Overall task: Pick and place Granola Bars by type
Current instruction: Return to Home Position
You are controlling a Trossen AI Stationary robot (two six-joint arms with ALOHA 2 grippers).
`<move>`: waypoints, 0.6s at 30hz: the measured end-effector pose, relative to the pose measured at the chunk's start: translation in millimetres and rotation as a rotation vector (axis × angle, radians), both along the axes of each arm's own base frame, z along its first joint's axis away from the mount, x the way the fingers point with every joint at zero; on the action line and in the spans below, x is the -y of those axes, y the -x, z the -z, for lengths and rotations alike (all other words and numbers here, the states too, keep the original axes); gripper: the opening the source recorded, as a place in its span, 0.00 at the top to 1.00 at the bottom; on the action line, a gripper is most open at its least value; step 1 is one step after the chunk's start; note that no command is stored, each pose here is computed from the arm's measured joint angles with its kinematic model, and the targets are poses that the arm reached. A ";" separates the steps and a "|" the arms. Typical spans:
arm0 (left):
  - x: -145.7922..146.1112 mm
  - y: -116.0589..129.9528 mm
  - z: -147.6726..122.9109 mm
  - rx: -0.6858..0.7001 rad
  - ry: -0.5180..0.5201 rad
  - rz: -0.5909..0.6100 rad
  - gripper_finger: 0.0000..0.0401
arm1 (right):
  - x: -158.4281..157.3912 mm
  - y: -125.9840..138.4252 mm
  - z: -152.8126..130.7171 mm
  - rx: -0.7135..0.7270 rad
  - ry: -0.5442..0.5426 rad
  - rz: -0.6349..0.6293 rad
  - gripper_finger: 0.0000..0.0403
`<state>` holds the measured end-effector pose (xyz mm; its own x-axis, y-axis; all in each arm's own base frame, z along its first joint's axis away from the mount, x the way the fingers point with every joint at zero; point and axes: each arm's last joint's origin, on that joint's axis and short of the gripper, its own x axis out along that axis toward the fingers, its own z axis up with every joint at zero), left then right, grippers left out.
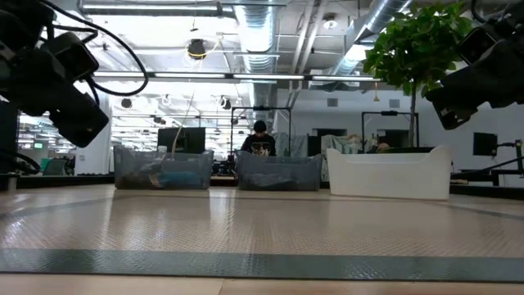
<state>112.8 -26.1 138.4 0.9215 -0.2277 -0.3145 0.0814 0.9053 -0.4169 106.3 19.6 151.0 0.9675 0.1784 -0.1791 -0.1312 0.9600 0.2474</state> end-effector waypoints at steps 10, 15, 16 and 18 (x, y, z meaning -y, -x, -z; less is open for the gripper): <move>-1.4 -0.3 0.2 0.006 -0.030 -0.043 0.64 | 0.0 0.0 0.0 0.000 0.000 0.000 0.68; -1.4 -0.2 0.3 0.006 -0.030 -0.042 0.64 | 0.0 0.0 0.0 0.000 0.000 0.000 0.68; -1.4 -0.2 0.3 0.006 -0.030 -0.042 0.64 | 0.0 0.0 0.0 0.000 0.000 0.000 0.68; -1.5 -0.1 0.1 0.009 -0.030 -0.042 0.64 | 0.0 0.0 0.0 0.000 0.000 0.000 0.68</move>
<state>112.9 -24.7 138.3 0.9330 -0.1795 -0.3118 0.0469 0.9199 -0.3893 106.3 19.6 151.0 0.9675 0.1786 -0.1791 -0.1314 0.9600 0.2474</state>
